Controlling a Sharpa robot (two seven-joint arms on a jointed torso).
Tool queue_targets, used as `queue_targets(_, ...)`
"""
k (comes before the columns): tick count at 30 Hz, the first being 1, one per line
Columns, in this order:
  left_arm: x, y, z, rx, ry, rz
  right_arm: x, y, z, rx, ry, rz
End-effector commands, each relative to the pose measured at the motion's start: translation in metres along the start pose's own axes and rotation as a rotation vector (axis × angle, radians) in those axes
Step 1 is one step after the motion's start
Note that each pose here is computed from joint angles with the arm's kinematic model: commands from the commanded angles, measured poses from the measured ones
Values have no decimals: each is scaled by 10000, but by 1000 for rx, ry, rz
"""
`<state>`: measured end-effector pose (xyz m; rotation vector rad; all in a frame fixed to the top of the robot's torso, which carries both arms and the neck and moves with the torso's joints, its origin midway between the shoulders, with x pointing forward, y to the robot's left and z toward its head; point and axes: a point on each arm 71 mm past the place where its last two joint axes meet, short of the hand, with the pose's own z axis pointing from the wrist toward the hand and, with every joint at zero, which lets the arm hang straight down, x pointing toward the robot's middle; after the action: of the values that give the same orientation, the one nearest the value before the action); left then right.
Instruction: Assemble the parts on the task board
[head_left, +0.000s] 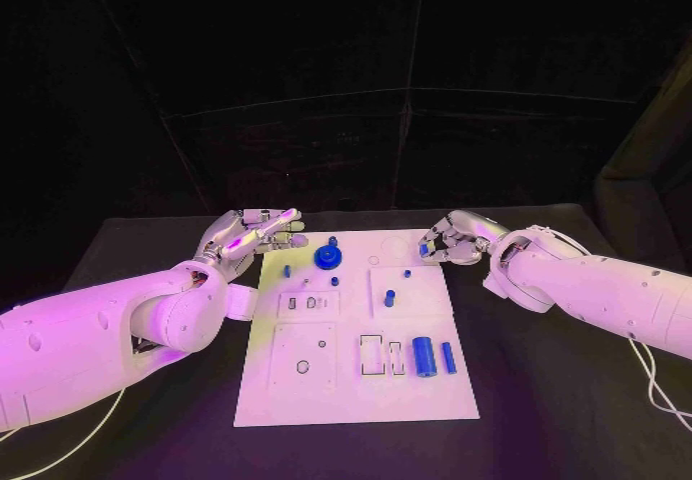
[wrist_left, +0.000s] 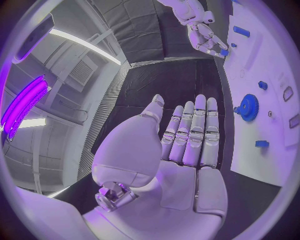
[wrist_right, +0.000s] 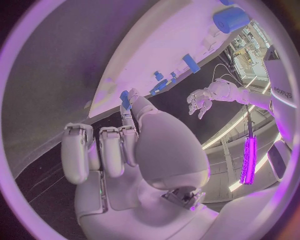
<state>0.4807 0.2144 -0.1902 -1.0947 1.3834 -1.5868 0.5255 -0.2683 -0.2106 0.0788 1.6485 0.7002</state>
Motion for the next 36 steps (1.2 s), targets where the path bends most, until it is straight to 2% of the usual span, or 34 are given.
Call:
queue_targets(1, 4, -14, -2, 6, 4, -2, -33, 95, -27, 28, -49, 34)
queue_targets(9, -5, -22, -3, 7, 2, 0, 18, 591, -40, 21, -39, 46)
queue_targets(14, -16, -35, 10, 11, -1, 3, 163, 965, 25, -30, 11, 37)
queue_targets(19, -18, -54, 29, 16, -4, 7, 376, 1342, 156, -76, 72, -2)
queue_targets(26, -21, -77, 52, 24, -10, 13, 618, 1613, 264, -92, 116, -38)
queue_targets(36, -80, -97, 90, 27, -35, 12, 872, 1785, 333, -82, 149, -90)
